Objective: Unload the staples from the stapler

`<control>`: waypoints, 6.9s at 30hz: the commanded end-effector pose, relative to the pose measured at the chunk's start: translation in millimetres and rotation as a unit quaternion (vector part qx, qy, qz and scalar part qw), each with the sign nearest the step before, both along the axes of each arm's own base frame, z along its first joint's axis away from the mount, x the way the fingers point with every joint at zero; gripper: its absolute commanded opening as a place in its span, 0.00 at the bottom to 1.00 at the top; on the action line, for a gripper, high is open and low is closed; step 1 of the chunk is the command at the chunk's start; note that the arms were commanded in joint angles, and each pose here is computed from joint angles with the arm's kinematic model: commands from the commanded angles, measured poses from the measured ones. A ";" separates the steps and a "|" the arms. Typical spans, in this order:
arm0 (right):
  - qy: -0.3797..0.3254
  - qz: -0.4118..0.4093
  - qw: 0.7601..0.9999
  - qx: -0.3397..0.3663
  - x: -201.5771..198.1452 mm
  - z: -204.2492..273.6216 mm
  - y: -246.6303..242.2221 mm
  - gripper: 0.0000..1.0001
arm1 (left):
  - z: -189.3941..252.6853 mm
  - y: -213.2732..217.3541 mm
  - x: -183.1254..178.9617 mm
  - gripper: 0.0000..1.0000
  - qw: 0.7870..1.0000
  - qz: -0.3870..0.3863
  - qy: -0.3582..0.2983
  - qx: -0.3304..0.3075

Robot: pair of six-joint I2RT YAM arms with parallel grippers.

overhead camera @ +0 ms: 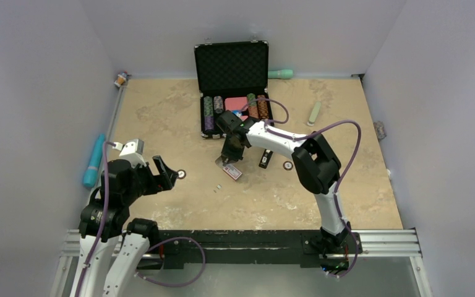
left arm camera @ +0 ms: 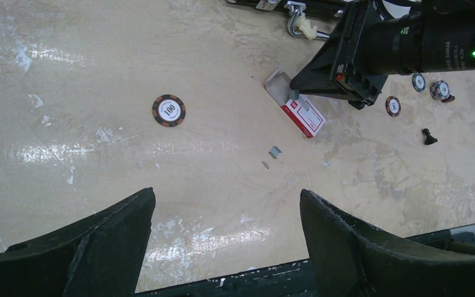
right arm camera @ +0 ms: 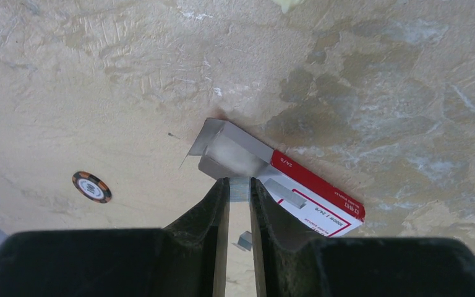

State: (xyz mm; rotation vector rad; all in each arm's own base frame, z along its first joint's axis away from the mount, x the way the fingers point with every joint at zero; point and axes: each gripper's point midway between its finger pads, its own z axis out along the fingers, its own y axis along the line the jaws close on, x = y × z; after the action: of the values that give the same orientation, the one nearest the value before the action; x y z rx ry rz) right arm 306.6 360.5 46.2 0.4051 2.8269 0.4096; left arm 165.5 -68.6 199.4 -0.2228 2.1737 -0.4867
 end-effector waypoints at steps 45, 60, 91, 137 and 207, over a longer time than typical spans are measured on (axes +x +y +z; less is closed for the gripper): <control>-0.182 0.343 0.920 0.045 -65.8 96.1 18.6 0.70 | 3.7 1.3 5.3 0.90 1.000 0.006 -0.013 -0.001; -0.208 0.425 0.878 -0.076 -97.9 62.3 2.3 0.69 | 4.5 3.1 4.4 1.00 1.000 0.013 -0.014 -0.001; -0.172 0.478 0.852 -0.127 -93.9 -8.3 41.1 0.52 | 2.9 4.2 4.0 0.97 1.000 0.016 -0.010 0.003; -0.168 0.459 0.864 -0.120 -95.6 -3.4 40.9 0.48 | 1.9 14.1 4.7 0.95 0.999 0.043 -0.010 0.016; -0.182 0.452 0.860 -0.155 -87.3 19.2 26.3 0.19 | 4.0 27.2 2.9 0.94 0.996 0.084 -0.017 0.023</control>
State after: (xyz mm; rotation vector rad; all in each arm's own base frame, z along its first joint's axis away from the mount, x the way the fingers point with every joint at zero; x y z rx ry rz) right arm 209.4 380.2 20.6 -1.0418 2.5254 0.1194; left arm 165.9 -42.4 196.8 -0.3493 2.1395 -0.3411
